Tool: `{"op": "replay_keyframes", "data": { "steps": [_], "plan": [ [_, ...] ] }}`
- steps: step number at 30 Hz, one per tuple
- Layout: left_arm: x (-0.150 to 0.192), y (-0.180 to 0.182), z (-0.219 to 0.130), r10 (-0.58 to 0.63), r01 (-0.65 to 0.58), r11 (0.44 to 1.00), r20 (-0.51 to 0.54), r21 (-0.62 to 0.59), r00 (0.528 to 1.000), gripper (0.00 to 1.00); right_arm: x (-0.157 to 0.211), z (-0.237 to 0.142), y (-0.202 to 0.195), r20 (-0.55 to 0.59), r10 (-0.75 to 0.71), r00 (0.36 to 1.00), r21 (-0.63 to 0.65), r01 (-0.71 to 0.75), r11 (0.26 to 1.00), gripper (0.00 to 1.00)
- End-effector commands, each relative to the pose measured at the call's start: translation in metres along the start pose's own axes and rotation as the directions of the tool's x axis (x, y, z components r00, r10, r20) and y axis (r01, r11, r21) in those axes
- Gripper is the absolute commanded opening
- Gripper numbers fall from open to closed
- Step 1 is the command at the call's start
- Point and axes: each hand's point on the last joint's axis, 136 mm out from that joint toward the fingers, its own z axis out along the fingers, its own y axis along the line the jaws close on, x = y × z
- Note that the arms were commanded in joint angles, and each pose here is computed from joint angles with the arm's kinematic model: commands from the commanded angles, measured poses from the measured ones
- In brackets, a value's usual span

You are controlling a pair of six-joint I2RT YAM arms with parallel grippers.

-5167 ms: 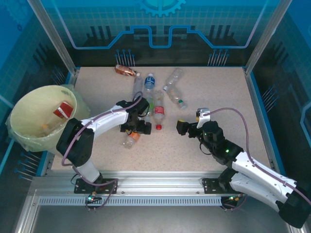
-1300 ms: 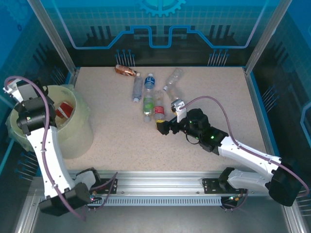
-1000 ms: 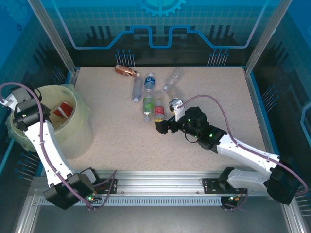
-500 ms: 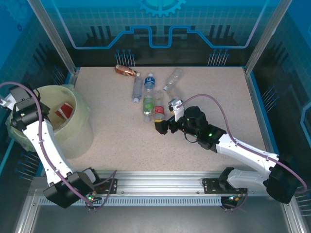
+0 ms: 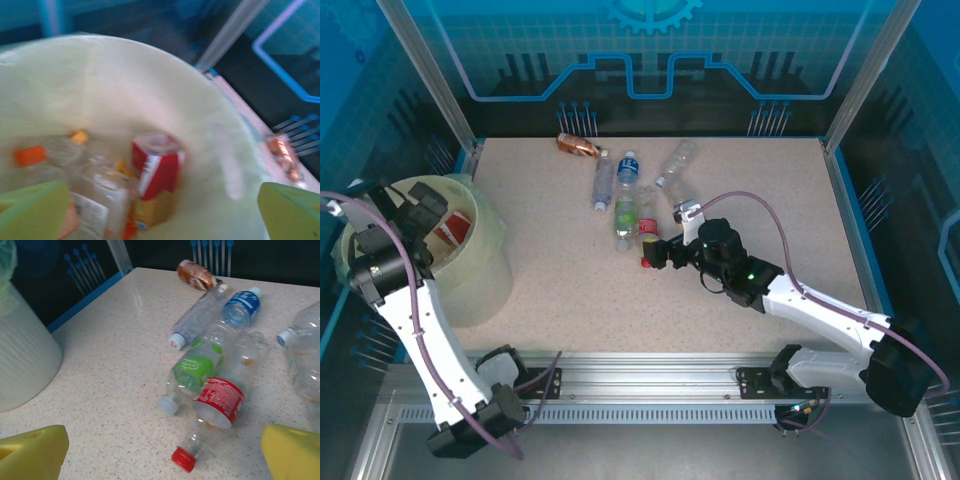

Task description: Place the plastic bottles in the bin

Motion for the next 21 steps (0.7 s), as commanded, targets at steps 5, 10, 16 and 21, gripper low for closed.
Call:
{"op": "replay_keyframes", "data": {
  "steps": [5,10,16,21],
  "plan": [
    [0.014,-0.081,-0.030,0.028,-0.015,0.941,-0.034,0.339,0.999,0.99,0.018,-0.007,-0.056,-0.043,0.152,0.987,0.215,-0.139,0.967,1.00],
    [0.036,-0.119,-0.043,0.045,-0.002,0.870,-0.074,0.494,0.996,0.99,0.022,-0.014,-0.076,-0.055,0.177,0.983,0.293,-0.154,0.944,1.00],
    [0.070,-0.158,-0.055,0.074,0.034,0.766,-0.140,0.642,0.987,0.99,0.027,-0.018,-0.095,-0.079,0.140,0.987,0.343,-0.105,0.933,1.00],
    [0.108,-0.192,-0.067,0.185,-0.003,0.696,-0.175,0.718,0.967,0.99,0.029,-0.021,-0.119,-0.059,0.167,0.984,0.415,-0.129,0.901,1.00]
  ]
}}
